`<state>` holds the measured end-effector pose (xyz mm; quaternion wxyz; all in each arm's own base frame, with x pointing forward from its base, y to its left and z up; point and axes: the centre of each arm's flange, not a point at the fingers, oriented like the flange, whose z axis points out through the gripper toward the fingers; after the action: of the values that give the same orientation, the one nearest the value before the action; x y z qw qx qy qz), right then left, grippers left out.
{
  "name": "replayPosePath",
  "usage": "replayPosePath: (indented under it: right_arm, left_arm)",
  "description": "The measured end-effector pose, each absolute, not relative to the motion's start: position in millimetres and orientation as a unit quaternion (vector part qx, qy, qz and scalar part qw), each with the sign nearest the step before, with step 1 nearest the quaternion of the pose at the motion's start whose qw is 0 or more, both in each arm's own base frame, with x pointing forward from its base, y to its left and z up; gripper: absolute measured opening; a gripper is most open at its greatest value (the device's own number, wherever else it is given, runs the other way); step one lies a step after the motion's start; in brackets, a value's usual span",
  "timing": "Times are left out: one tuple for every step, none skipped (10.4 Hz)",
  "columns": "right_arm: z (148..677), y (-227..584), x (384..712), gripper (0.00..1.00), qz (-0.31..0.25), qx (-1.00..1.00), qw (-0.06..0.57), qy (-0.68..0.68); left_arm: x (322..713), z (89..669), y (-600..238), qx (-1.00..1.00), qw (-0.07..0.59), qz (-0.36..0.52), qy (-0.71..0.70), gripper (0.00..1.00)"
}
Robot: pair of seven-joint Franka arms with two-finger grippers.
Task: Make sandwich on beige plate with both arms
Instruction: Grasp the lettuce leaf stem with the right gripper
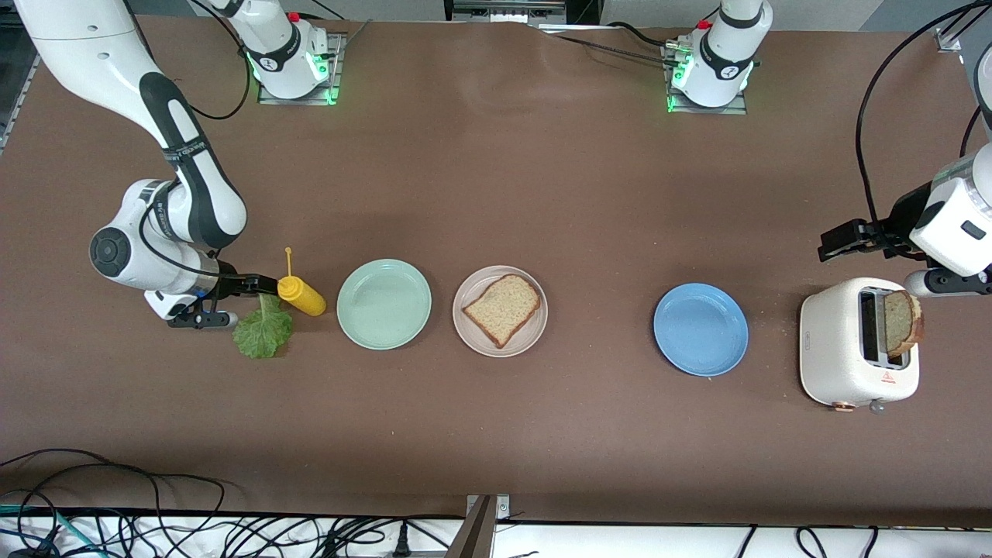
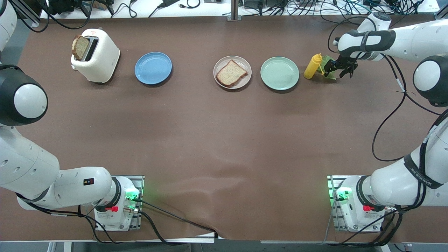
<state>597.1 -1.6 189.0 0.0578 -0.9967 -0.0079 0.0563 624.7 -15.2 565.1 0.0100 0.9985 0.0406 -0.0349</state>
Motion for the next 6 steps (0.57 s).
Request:
replayPosePath:
  right_arm:
    - [188.1,-0.9,596.9,0.61,0.057,-0.997,0.058,-0.009]
    - [187.4,-1.0,596.8,0.46,0.057,-0.997,0.059,-0.011]
    - [188.0,-1.0,597.3,0.32,0.056,-0.997,0.059,-0.015]
    - [189.7,-1.0,599.1,0.17,0.054,-0.997,0.059,-0.017]
    - [192.1,-1.0,601.3,0.08,0.051,-0.997,0.059,-0.020]
    - [197.7,-0.9,604.9,0.04,0.045,-0.997,0.059,-0.023]
  left_arm:
    - [624.6,565.2,-15.9,0.999,0.010,-0.035,0.040,1.00]
    - [624.6,565.2,-16.6,0.999,0.010,-0.035,0.039,1.00]
    - [624.6,565.3,-17.2,0.999,0.010,-0.035,0.038,1.00]
    - [624.6,565.3,-17.4,0.999,0.010,-0.035,0.038,1.00]
    - [624.6,565.1,-17.4,0.999,0.010,-0.035,0.038,1.00]
    - [624.5,564.4,-17.6,0.999,0.010,-0.036,0.037,1.00]
